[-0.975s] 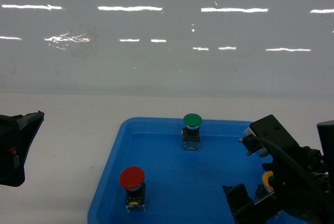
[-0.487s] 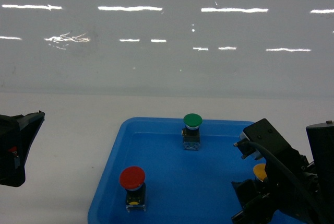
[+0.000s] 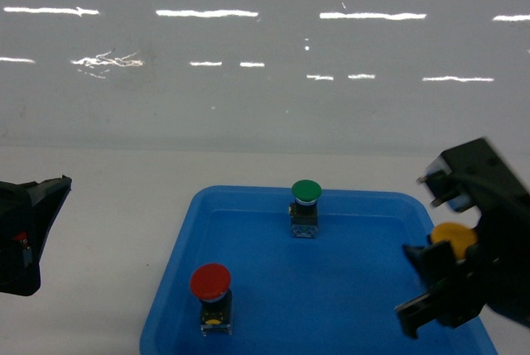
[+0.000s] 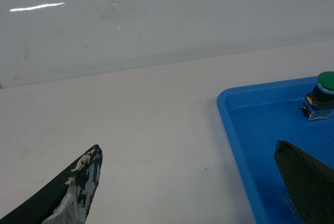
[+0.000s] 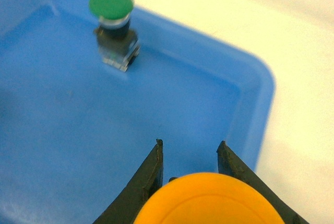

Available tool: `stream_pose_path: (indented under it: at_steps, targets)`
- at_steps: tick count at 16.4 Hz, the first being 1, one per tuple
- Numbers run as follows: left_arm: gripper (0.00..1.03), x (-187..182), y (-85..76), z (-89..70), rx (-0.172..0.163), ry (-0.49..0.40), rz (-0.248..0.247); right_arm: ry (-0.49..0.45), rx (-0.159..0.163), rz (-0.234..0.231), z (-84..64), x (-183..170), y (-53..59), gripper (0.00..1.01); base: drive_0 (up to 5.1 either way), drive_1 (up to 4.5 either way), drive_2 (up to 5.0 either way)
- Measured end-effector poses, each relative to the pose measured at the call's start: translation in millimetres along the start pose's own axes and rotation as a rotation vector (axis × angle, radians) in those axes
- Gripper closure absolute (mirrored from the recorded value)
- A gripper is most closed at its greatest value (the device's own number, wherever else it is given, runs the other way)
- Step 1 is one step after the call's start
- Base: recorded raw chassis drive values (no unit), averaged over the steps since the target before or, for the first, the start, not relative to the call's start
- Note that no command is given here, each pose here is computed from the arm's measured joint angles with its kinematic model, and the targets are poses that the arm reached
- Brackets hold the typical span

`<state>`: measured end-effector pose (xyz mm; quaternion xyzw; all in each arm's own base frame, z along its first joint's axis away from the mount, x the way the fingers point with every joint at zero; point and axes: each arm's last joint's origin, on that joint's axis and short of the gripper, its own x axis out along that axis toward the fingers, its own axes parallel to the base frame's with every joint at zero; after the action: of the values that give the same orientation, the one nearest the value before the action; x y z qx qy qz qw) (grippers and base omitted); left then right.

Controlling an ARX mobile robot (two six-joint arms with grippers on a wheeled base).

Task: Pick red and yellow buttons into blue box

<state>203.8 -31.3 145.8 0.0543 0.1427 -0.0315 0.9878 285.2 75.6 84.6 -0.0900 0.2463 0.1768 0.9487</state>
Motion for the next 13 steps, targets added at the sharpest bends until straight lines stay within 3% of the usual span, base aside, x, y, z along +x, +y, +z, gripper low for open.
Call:
stream_pose_path:
  at_steps: [1,5,8,10,13]
  targets:
    - [0.05,0,0.0,0.0,0.0,0.0,0.0,-0.025,0.014,-0.019,5.2,-7,-4.4,0.73,0.0,0.0,0.0]
    - [0.05,0,0.0,0.0,0.0,0.0,0.0,-0.155,0.066,-0.173,21.2,-58,-20.9,0.73,0.0,0.0,0.0]
    - [0.05,0,0.0,0.0,0.0,0.0,0.0,-0.192,0.078,-0.216,14.0,-98,-15.4,0.73,0.0,0.0,0.0]
    - [0.05,0,0.0,0.0,0.0,0.0,0.0,-0.183,0.087,-0.23,-0.9,-120,-6.3,0.73,0.0,0.0,0.0]
    - [0.05,0,0.0,0.0,0.0,0.0,0.0,-0.181,0.07,-0.226,-15.9,-132,5.9,0.73,0.0,0.0,0.0]
